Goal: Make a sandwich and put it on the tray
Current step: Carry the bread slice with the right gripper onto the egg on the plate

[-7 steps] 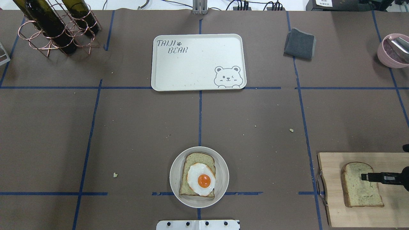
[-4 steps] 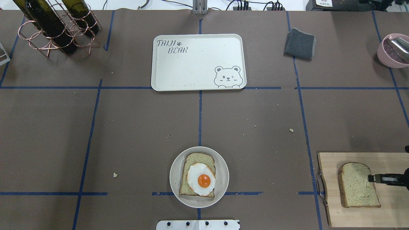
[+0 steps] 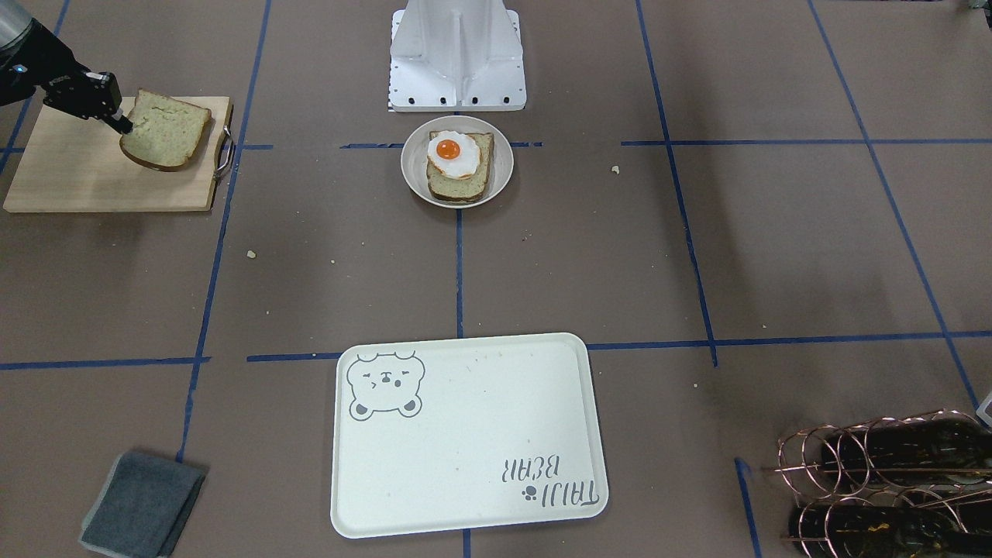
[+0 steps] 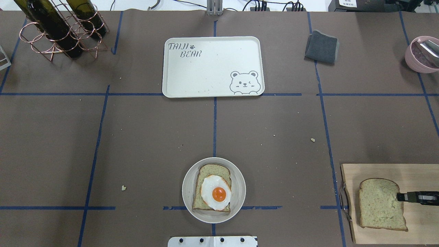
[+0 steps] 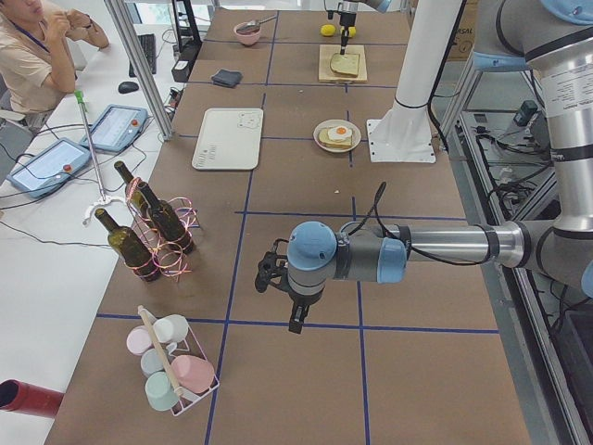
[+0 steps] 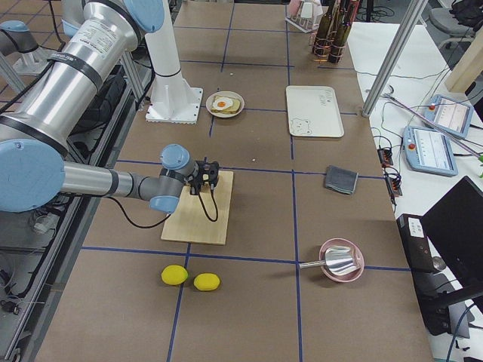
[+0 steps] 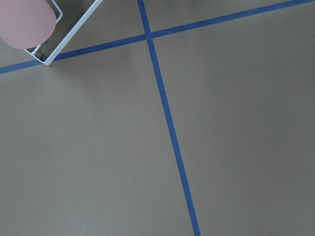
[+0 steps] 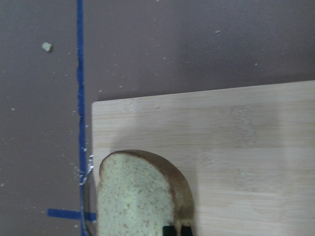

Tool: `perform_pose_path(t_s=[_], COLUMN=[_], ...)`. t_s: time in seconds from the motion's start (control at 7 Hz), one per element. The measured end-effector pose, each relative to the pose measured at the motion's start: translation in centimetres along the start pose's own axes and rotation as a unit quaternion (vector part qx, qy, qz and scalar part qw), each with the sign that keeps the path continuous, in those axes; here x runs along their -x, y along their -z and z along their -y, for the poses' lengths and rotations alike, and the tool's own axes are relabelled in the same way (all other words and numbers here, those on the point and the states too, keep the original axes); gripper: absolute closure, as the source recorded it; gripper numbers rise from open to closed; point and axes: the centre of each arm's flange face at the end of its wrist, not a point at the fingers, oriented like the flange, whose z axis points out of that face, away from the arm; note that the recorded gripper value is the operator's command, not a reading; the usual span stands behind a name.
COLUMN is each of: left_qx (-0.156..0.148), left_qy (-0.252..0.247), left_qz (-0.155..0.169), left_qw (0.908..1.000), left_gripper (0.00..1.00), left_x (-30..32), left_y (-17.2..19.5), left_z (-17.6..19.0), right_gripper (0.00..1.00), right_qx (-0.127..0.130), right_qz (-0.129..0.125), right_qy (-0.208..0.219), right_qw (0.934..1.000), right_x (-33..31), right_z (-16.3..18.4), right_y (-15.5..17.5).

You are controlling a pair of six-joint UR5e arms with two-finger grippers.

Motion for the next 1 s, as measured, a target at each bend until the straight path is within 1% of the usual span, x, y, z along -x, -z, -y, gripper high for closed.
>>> perform_pose_path(t_s=[0.14,0.29,0.57,0.71,0.86,1.0], left_qx=[0.0,0.0,0.001,0.001,0.001,0.001], left_qy=[0.0,0.001,0.002,0.002,0.002,0.002], left_qz=[-0.001,-0.001,-0.001,-0.001,-0.001,-0.001], left_qw=[1.0,1.0,1.0,1.0,1.0,1.0], left_gripper=[0.0,0.0,0.0,0.0,0.0,0.0], left_x=[0.0,0.0,0.1,0.1,0.1,0.1], left_y=[0.0,0.0,-0.1,-0.1,-0.1,-0.1], left_z=[0.0,0.0,-0.1,-0.1,-0.1,-0.1], right_gripper=[1.0,1.0,1.0,1.0,1.0,1.0], right_qx=[0.0,0.0,0.0,0.003,0.005,-0.002], right_qz=[0.032,0.066,0.13,0.154,0.173,0.181], right_qy=[-0.02,-0.029,-0.025,-0.019,-0.013,-0.01], right_qw=[0.9993,0.9974,0.9911,0.9878,0.9848,0.9834], right_x=[2.9,5.9,12.9,16.8,21.6,26.5], right_z=[0.3,0.8,2.3,2.8,2.9,2.3], right_y=[0.1,-0.4,-2.9,-4.5,-6.5,-8.9])
